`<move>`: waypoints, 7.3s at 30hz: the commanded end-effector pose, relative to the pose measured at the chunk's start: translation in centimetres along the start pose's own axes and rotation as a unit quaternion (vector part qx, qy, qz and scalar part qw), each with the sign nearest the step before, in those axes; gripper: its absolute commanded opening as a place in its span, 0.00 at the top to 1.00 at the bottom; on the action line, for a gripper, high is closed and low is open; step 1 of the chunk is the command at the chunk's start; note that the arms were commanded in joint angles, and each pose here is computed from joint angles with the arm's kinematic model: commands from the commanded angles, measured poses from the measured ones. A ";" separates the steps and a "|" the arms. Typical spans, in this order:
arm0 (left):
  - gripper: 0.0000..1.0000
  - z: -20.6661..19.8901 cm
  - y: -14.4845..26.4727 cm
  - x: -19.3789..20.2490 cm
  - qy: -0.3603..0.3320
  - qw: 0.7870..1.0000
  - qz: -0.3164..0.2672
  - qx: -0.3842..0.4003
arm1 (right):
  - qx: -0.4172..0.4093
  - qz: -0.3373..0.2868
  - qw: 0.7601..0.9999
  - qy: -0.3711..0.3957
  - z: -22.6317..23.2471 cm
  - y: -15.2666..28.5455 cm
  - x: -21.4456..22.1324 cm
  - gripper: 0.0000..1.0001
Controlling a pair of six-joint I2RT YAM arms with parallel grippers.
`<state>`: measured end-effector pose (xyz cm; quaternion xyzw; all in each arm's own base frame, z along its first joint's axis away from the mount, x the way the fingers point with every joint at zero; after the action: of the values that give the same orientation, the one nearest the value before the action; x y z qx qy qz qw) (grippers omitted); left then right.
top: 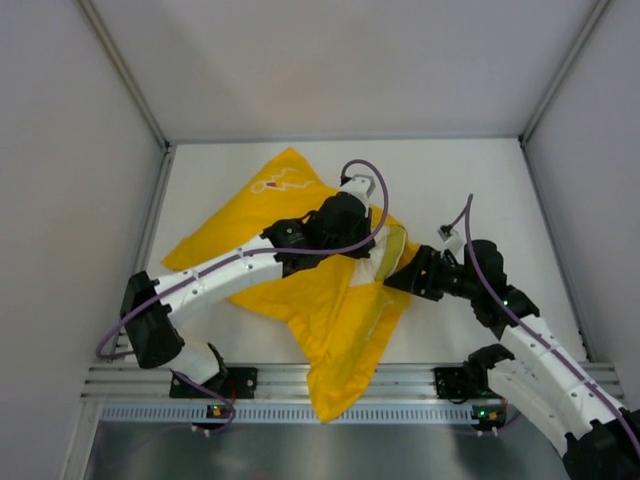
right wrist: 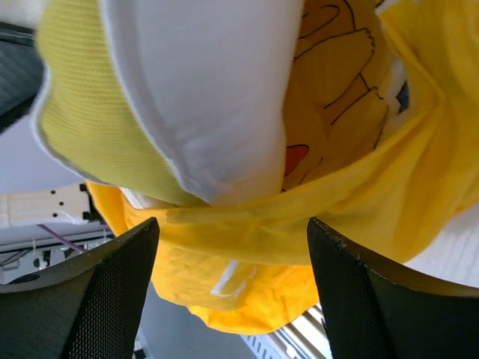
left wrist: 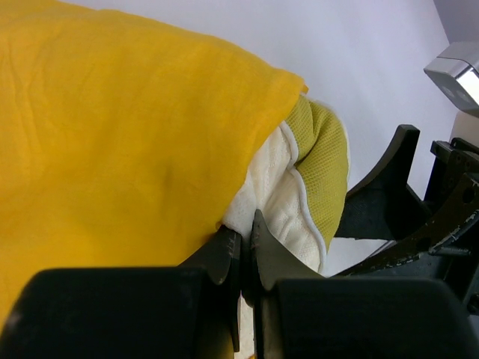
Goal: Remove the pillowcase from the pillow
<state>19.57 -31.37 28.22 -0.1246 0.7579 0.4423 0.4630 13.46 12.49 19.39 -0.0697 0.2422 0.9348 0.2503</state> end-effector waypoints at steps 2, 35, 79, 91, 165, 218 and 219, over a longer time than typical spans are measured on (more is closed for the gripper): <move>1.00 -1.3 0.3 -4.0 0.009 0.996 -0.077 0.035 | -0.035 -0.023 0.999 0.000 3.5 -0.3 -1.1 0.23; 1.00 1.9 -2.0 -6.5 0.023 0.996 -0.079 0.017 | -0.017 0.000 1.000 -0.006 5.3 -1.4 3.1 0.98; 1.00 3.3 -1.4 -5.4 0.052 0.995 -0.080 0.042 | 0.025 -0.065 0.998 -0.005 7.4 -4.3 -0.5 0.28; 1.00 3.3 -1.3 -5.3 0.052 0.994 -0.083 0.044 | 0.027 -0.049 0.998 -0.004 7.0 -5.8 -0.6 0.56; 1.00 6.4 1.9 -9.1 0.052 0.990 -0.128 -0.015 | 0.011 -0.065 0.997 0.034 7.9 -0.6 -3.7 0.00; 1.00 5.7 0.6 -9.6 0.045 0.990 -0.131 0.016 | 0.025 0.050 0.998 -0.008 4.2 -5.5 -1.9 0.35; 1.00 5.7 0.6 -9.6 0.044 0.990 -0.130 0.017 | 0.024 0.060 0.998 -0.009 4.0 -5.4 -1.4 0.41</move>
<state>27.20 -27.91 30.35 -0.1790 0.7678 0.4361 0.4339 18.18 17.49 20.36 -0.0116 0.2941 0.9307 0.2173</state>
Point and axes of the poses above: each gripper's point midway between its finger pads, its own y axis back along the fingers, its own z axis along the line the jaws close on, x = y × z, the point moved 9 cm from there along y, back along the fingers, and after that the axes turned 13 degrees about -y, right-handed, at the moved point
